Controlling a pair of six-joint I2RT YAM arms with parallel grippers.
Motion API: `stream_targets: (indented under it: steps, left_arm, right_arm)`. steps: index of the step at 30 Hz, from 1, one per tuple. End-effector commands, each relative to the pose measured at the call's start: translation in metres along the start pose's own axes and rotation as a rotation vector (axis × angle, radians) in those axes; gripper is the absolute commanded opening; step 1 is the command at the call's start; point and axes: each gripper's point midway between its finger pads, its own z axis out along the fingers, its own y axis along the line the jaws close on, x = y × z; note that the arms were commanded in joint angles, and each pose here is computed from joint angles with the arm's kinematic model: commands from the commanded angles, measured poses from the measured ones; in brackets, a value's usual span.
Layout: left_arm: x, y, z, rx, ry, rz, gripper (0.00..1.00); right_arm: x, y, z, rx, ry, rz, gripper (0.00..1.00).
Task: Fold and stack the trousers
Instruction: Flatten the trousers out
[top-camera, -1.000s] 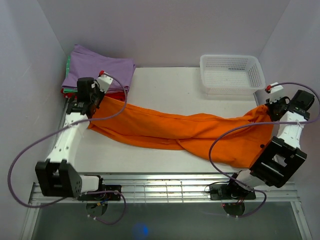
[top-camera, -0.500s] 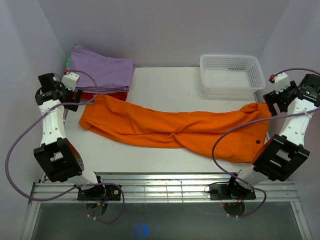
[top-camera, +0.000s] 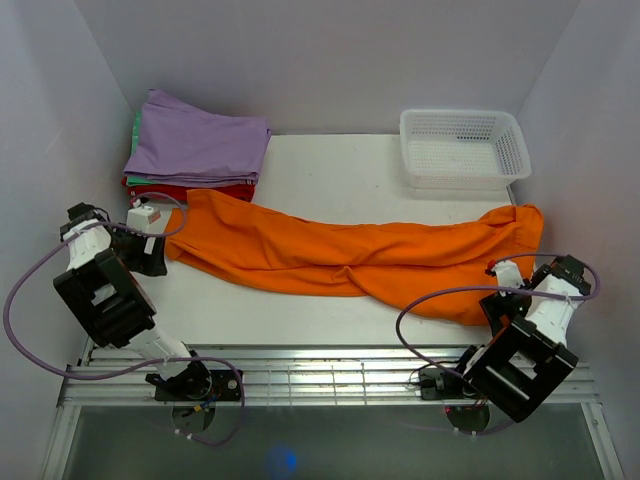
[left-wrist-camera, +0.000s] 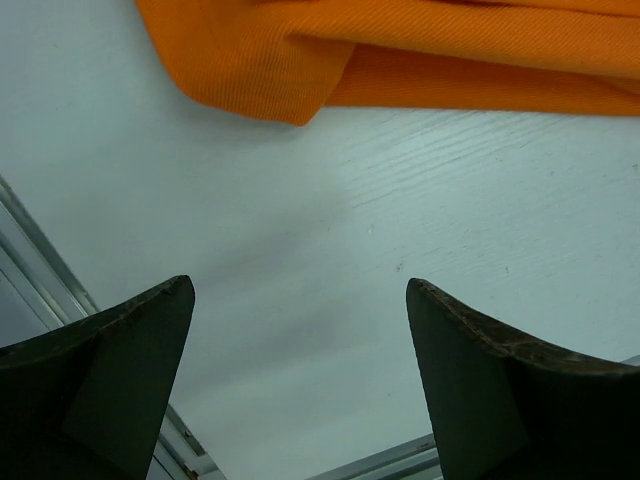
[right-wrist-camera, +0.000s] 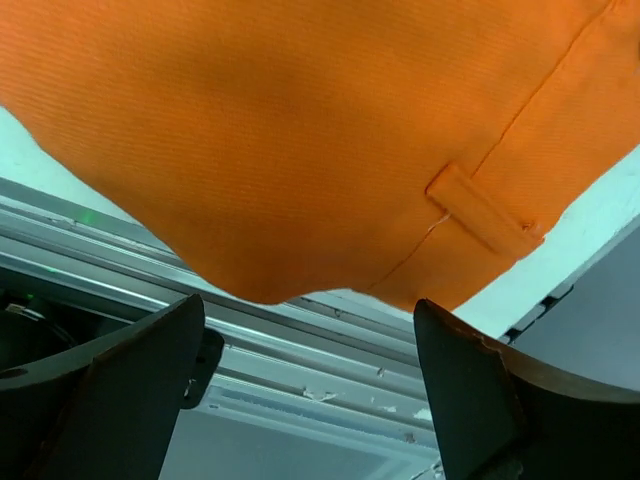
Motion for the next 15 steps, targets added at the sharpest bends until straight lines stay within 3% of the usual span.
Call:
stream_targets:
  steps: [1, 8, 15]
  left_arm:
    - [-0.026, -0.006, -0.003, 0.054, -0.122, 0.059, 0.98]
    - [-0.028, -0.026, 0.008, 0.143, -0.201, 0.121, 0.98]
    - [-0.042, -0.025, 0.014, 0.158, -0.282, 0.137, 0.98]
  right_arm:
    - [0.010, -0.034, -0.006, 0.154, 0.036, -0.173, 0.90]
    - [0.029, -0.037, -0.006, 0.174, -0.028, -0.188, 0.90]
    - [0.017, -0.036, 0.010, 0.174, -0.121, -0.276, 0.90]
